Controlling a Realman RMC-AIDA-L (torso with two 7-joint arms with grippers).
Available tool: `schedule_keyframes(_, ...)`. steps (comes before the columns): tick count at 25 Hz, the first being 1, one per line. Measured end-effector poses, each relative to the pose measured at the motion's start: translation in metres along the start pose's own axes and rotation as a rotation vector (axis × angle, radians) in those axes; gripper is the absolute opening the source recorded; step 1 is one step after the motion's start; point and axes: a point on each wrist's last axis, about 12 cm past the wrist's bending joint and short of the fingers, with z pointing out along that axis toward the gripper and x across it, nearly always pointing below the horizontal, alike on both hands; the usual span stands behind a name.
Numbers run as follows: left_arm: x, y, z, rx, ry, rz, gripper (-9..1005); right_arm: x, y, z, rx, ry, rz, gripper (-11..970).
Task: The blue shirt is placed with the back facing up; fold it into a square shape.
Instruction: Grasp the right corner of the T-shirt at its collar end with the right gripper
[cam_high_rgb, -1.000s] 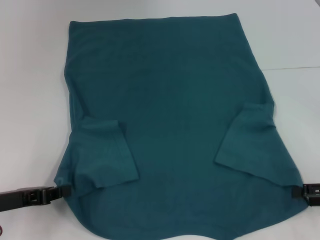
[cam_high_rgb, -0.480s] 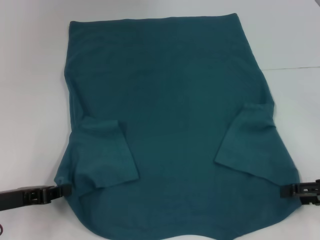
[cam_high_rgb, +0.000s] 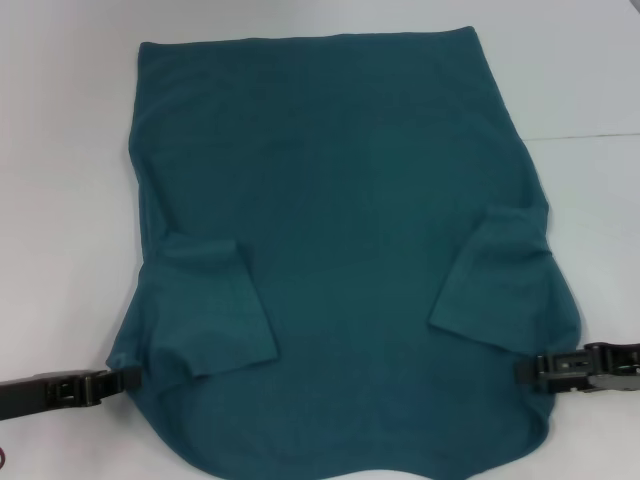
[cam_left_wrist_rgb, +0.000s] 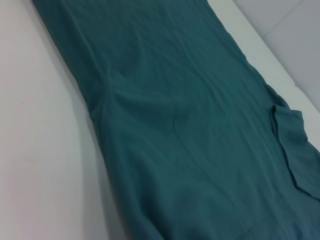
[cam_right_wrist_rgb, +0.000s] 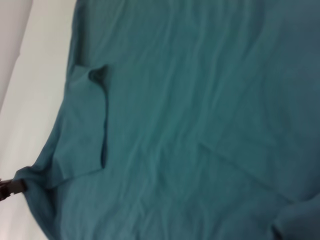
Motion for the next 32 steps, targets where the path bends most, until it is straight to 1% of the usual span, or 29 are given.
schedule_keyframes(5,0.0,0.0,0.001,0.002,0.0,0.0,22,-0.002,0.008,0.01,-0.018,0.032,-0.018,916)
schedule_keyframes(9,0.001,-0.001,0.001,0.003,-0.001,-0.001,23,-0.001,0.009,0.014,-0.021,0.058,-0.014,916)
schedule_keyframes(23,0.001,-0.001,0.002,0.007,-0.002,0.0,22,0.003,-0.006,-0.006,0.025,0.044,0.036,917)
schedule_keyframes(32,0.0,-0.002,0.002,0.013,-0.011,-0.002,22,0.004,-0.009,-0.011,0.048,0.045,0.056,917)
